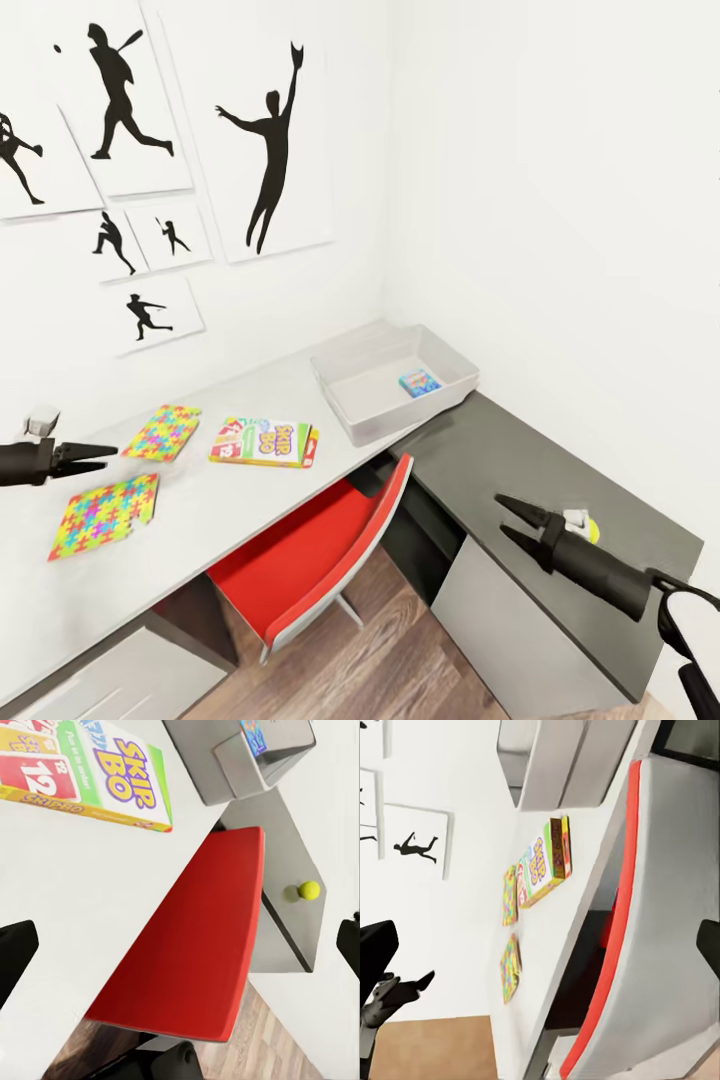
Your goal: Put all the toys in the child's room - the three board games (two on the bed and one on the table), the two jigsaw puzzles on the table, and the tennis ball on the table - inside the toy box on the table in the child's room.
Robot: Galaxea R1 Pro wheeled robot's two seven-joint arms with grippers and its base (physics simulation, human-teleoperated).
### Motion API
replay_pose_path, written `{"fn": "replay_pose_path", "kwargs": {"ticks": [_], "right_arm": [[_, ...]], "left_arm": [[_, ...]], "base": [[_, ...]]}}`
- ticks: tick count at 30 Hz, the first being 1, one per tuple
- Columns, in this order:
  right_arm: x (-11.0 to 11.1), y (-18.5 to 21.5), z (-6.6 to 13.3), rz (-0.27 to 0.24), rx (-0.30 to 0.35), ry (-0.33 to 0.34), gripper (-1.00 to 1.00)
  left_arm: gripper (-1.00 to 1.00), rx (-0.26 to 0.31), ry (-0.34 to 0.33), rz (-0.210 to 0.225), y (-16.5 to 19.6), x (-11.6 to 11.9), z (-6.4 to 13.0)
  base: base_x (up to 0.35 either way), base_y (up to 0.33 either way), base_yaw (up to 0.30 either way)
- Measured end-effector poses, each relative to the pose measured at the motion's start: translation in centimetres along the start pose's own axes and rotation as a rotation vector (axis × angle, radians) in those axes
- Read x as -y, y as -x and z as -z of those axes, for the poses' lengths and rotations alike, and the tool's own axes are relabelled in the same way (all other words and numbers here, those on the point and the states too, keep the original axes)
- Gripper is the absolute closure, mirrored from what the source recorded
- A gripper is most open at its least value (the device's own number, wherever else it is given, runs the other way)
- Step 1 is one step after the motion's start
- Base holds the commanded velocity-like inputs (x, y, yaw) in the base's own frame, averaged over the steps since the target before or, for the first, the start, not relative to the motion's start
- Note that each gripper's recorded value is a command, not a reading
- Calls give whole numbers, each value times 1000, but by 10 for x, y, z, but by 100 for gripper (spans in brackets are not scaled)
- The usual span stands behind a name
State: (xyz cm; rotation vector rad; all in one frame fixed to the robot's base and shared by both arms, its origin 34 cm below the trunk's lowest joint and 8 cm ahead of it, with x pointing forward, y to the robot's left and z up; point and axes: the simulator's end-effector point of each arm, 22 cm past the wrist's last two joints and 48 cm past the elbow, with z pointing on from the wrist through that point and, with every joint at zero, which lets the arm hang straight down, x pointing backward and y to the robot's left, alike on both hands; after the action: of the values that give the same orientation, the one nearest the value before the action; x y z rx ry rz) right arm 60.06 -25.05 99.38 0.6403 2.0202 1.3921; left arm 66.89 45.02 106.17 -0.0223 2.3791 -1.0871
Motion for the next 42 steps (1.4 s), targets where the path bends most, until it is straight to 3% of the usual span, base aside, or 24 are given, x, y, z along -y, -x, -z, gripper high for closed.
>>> {"fn": "replay_pose_path", "kwargs": {"ticks": [5,8,12,13,17,23,31,42], "right_arm": [[1,-19,2,-2,-3,25,-100],[-4,-28,-2,22,-5,46,-100],[-7,-40,-11,97,-6,55,-100],[-9,-47,-16,142,-12,62,-100],[-19,-63,-25,234,-26,100,-100],[-36,-75,-30,327,-24,161,-100],[-47,-76,-29,369,-13,192,-100],[-59,-80,-32,370,1,217,-100]], "left_arm": [[-100,22,-40,5,-6,4,4],[-100,24,-54,15,-14,4,5],[-100,21,-61,26,-24,2,6],[-100,18,-62,28,-28,0,6],[-100,17,-62,27,-37,-4,7],[-100,18,-60,72,-62,-27,9],[-100,36,-56,85,-83,-45,16],[-100,114,-86,75,-69,-38,33]], "base": [[0,0,0],[0,0,0],[0,0,0],[0,0,5],[0,0,28],[0,0,59],[0,0,72],[0,0,68]]}}
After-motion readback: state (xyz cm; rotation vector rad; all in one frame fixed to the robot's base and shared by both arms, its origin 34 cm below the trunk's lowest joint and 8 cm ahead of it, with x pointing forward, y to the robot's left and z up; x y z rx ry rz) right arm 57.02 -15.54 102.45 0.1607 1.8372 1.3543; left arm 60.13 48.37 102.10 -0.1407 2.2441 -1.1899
